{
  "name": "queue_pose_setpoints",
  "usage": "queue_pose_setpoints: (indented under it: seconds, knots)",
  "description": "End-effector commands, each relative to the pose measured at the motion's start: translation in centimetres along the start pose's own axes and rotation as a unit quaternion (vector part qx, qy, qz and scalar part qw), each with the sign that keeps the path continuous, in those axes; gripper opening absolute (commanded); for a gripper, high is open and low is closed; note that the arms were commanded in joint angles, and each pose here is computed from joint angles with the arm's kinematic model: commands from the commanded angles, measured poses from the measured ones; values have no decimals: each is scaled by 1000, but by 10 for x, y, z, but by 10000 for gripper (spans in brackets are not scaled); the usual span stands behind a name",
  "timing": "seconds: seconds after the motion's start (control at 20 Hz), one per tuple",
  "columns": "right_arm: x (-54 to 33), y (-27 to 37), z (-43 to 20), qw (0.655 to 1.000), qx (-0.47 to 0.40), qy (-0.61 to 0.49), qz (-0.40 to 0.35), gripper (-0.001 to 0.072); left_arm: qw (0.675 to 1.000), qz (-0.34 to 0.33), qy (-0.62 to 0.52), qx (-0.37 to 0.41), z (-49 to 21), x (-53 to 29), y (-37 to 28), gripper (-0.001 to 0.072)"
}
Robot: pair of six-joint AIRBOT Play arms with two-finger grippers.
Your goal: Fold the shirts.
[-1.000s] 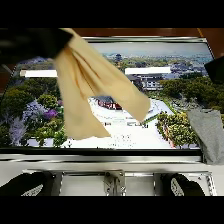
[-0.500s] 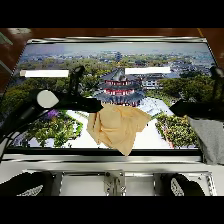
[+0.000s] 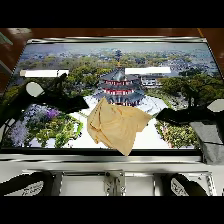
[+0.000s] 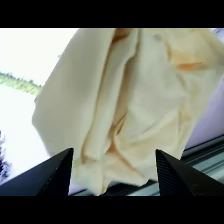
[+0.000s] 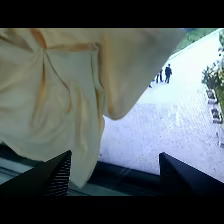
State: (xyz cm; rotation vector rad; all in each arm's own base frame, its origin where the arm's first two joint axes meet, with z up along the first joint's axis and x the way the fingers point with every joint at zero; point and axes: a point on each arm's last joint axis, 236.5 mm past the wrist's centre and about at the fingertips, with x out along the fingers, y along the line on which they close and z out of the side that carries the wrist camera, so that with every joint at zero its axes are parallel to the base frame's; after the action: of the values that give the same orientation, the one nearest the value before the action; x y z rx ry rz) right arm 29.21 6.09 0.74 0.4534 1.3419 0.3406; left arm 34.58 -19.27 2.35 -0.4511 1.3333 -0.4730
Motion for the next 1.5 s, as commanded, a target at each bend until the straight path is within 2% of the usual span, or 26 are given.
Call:
queue_pose_setpoints:
  seconds: [0.0, 0.25, 0.5, 0.7, 0.75, 0.8, 0.85, 1.05, 1.25, 1.45]
  knots:
    - [15, -8, -35, 995, 6, 97, 9, 669, 994, 2, 98, -38, -62, -14, 40, 604]
    - [44, 4, -53, 988, 25, 147, 45, 669, 986, -27, 127, -102, -138, 49, 40, 605]
    - [71, 14, -66, 983, 11, 177, 40, 670, 989, -40, 68, -122, -132, 99, 19, 606]
    - [88, 18, -77, 977, 9, 208, 37, 670, 989, -30, 32, -143, -115, 113, 26, 602]
    - [93, 19, -79, 976, 10, 216, 35, 669, 988, -27, 21, -151, -110, 114, 29, 581]
    - [99, 20, -82, 974, 8, 223, 33, 669, 986, -25, 11, -166, -106, 114, 31, 484]
    - [105, 21, -85, 973, 7, 229, 30, 670, 985, -23, 3, -173, -102, 114, 31, 332]
    - [128, 28, -91, 969, 16, 243, 30, 670, 988, -27, -15, -149, -89, 111, 28, 54]
    - [151, 45, -88, 968, 50, 237, 60, 669, 992, -34, -27, -121, -79, 106, 20, 45]
    - [173, 48, -89, 971, 64, 226, 38, 661, 992, -35, -32, -115, -77, 103, 18, 45]
